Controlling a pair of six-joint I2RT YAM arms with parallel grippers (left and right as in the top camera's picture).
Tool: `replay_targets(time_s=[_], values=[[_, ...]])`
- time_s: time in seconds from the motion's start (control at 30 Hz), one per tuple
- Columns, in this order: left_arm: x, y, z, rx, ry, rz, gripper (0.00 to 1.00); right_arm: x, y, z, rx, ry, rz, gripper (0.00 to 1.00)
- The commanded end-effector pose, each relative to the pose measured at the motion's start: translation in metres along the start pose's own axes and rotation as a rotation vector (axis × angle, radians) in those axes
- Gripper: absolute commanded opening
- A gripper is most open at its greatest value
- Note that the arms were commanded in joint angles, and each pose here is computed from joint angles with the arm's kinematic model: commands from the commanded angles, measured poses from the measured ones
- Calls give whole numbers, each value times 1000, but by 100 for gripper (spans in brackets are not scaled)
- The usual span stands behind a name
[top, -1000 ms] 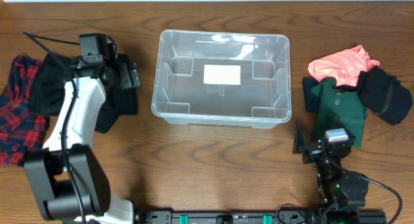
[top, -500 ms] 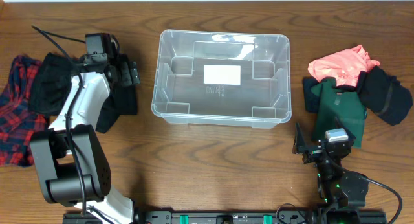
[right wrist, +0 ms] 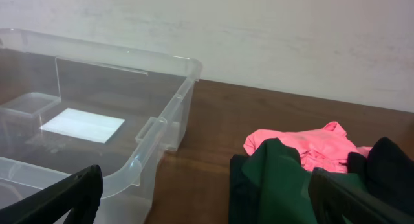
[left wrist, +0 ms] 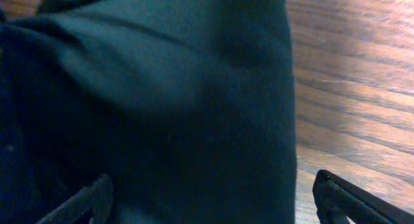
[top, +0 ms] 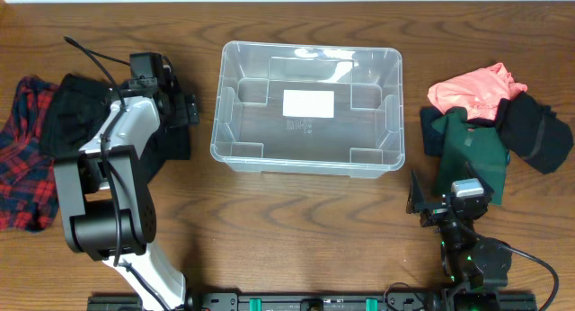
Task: Pack container
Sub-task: 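Reach the left gripper to the black garment and grasp it, then lift the black garment with the left gripper and carry it over the bin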
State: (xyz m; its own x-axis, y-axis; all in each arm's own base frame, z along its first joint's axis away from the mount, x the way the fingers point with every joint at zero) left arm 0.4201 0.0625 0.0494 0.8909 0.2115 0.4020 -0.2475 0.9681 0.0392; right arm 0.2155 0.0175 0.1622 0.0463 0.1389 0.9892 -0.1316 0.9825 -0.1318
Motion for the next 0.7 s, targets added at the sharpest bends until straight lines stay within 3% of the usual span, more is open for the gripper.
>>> replay_targets(time_s=[0.0, 0.07, 0.1, 0.2, 0.37, 0.67], values=[[0, 3, -12, 17, 13, -10, 100, -1, -2, 0, -9, 0, 13, 99], [-2, 4, -17, 25, 19, -10, 92, -1, -2, 0, -9, 0, 13, 99], [-2, 6, -18, 38, 19, -10, 82, -1, -2, 0, -9, 0, 13, 99], [-1, 11, -19, 74, 14, -10, 38, -1, -2, 0, -9, 0, 13, 99], [3, 11, -19, 78, -4, -9, 8, -1, -2, 0, -9, 0, 13, 99], [24, 11, 17, 62, -92, 134, 6, -1, -2, 0, -9, 0, 13, 99]])
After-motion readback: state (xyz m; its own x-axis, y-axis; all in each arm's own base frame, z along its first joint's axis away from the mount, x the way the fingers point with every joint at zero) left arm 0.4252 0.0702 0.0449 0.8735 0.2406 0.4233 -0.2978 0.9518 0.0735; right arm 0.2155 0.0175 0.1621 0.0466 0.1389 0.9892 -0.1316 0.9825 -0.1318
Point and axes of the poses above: each gripper's point midway between its finger pads, its own z axis back along the fingers, its own y axis along the line the jaws close on, x = y × z, the point moved 3 cm from there along z, back along the fingers, and after that the axes turned 4 degrees about z, right-handed, at the moved point
